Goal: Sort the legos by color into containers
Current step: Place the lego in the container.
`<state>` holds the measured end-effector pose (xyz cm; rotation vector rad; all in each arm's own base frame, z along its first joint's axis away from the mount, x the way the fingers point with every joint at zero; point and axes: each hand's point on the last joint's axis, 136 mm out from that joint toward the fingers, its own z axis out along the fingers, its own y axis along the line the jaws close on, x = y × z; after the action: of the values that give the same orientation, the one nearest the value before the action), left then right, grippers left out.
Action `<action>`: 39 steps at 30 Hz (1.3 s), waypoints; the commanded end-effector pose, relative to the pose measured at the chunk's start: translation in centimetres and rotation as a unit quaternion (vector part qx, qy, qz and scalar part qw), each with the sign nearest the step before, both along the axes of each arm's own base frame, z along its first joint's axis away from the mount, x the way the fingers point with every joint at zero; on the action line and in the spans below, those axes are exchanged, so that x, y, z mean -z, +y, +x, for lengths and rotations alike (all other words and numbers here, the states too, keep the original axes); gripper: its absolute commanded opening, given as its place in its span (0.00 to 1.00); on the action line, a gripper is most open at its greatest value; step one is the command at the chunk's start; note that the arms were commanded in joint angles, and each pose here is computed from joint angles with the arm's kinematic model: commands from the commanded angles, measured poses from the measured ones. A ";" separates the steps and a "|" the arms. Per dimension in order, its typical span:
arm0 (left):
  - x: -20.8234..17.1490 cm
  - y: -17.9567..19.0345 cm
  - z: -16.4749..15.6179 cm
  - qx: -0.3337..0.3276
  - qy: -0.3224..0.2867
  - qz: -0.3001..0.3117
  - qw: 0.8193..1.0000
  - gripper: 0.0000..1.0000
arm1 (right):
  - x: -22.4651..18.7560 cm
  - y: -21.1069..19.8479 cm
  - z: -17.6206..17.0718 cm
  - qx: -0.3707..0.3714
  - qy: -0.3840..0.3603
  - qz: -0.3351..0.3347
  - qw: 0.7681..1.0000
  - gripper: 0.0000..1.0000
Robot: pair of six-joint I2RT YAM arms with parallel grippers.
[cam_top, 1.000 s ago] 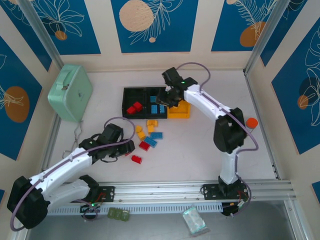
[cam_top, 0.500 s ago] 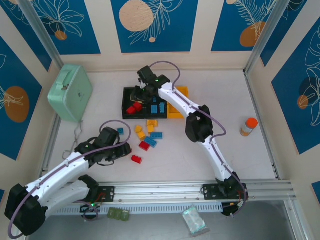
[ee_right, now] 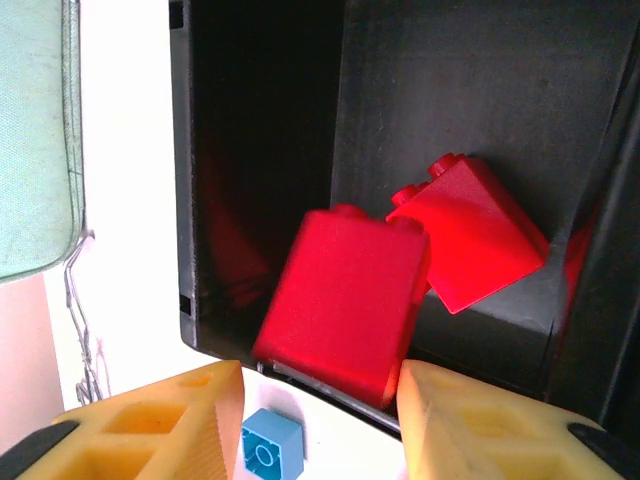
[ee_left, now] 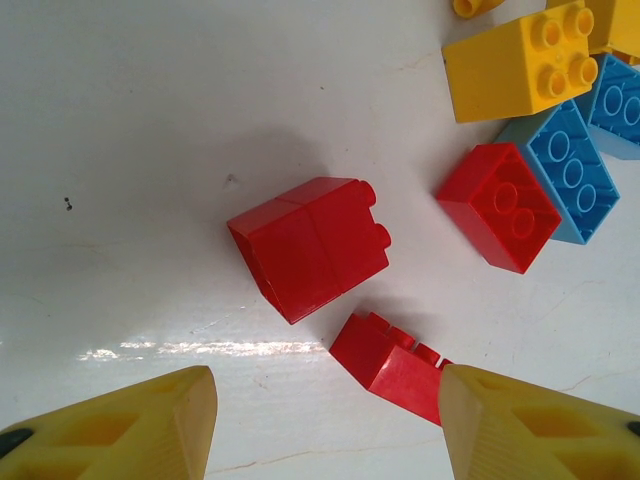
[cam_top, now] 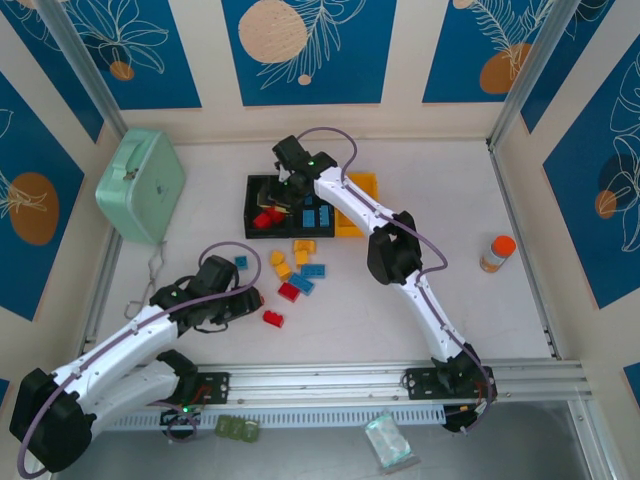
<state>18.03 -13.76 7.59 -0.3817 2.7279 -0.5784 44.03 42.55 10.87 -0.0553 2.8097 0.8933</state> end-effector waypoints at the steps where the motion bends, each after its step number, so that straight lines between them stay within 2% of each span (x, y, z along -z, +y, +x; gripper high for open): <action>1: -0.2 -0.1 0.1 -0.007 0.002 -0.012 1.000 0.60 | -0.3 -0.5 -1.7 -0.008 0.014 -0.018 1.000 0.49; 12: -1.3 -0.2 0.9 -0.004 -0.012 -0.006 1.000 0.60 | -5.7 -1.6 -2.3 -0.017 -0.038 0.005 0.999 0.49; 18: -1.7 -0.5 1.6 0.004 -0.010 0.006 1.000 0.61 | -9.3 -3.6 -4.5 -0.021 -0.083 0.031 0.996 0.49; 21: -1.7 -0.8 2.0 0.010 -0.008 0.011 1.000 0.61 | -9.8 -5.8 -6.2 -0.012 -0.090 0.032 0.995 0.50; 28: -1.7 -2.4 3.6 0.034 0.003 0.014 0.999 0.62 | -8.0 -12.6 -11.4 0.017 -0.089 0.016 0.996 0.50; 33: -1.7 -3.9 5.5 0.048 0.010 0.025 0.998 0.63 | -6.0 -17.4 -15.7 0.031 -0.087 -0.004 0.996 0.55; 39: -0.8 -5.9 7.9 0.063 0.025 0.043 0.997 0.64 | -3.1 -21.7 -20.6 0.065 -0.068 -0.008 0.996 0.57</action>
<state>24.81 -18.52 7.87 -0.2617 2.8371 -0.4773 24.32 21.94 14.23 0.0109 2.6856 0.7952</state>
